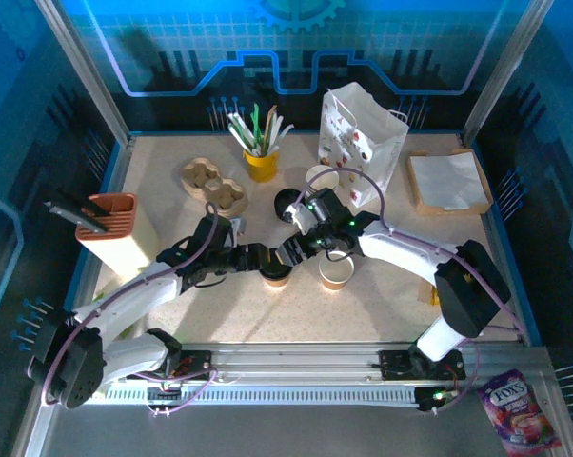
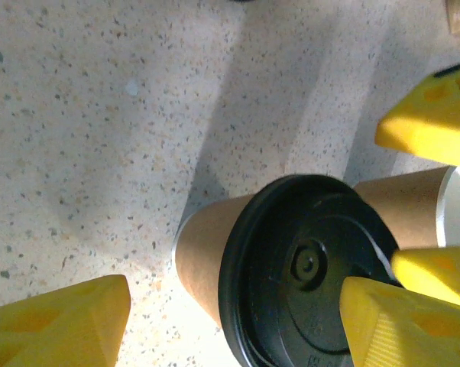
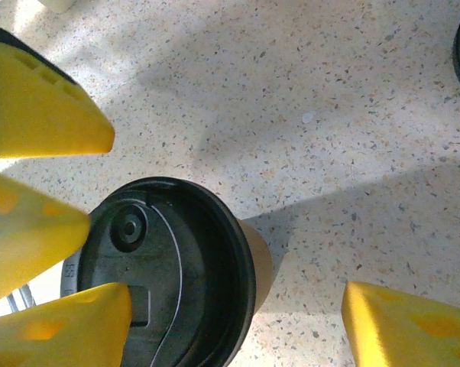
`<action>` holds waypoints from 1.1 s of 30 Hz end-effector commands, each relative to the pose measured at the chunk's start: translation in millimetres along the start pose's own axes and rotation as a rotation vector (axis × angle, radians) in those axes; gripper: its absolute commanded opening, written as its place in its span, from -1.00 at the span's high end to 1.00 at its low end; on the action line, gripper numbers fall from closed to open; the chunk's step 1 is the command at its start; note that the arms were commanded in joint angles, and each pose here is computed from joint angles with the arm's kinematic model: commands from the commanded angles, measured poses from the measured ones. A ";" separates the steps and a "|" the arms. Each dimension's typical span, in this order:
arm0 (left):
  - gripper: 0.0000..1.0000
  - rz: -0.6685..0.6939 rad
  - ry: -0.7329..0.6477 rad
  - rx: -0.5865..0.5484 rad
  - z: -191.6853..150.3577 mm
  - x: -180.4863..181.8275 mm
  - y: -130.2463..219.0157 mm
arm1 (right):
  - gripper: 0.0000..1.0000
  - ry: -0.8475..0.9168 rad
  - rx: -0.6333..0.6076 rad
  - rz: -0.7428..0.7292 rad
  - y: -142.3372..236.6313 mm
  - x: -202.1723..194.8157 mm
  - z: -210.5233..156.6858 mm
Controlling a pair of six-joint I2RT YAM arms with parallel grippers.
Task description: Pack the takeout coffee
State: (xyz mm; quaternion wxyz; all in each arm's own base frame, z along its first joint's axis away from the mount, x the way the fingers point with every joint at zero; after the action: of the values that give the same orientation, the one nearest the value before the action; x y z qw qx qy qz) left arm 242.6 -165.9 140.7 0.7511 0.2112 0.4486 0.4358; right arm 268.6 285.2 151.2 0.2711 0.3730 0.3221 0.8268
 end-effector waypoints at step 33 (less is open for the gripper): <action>-0.48 -0.002 0.002 -0.004 0.3 3.3 -11.2 | -0.42 0.013 0.005 0.017 6.8 4.1 -3.3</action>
State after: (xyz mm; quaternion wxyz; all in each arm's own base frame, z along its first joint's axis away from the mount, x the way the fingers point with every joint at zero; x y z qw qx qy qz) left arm 246.1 -167.3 124.3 0.7510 0.2127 0.4491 0.4347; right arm 259.8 278.7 140.3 0.2626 0.3621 0.3325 0.8303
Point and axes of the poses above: each hand's point on the last joint's axis, 136 mm out from that joint toward the fingers, its own y axis back along the fingers, its own x axis along the line the jaws close on, z = x × y, the point moved 4 cm from there along y, back along the fingers, and after that the axes turned 8 degrees about -y, right-handed, at the moved point
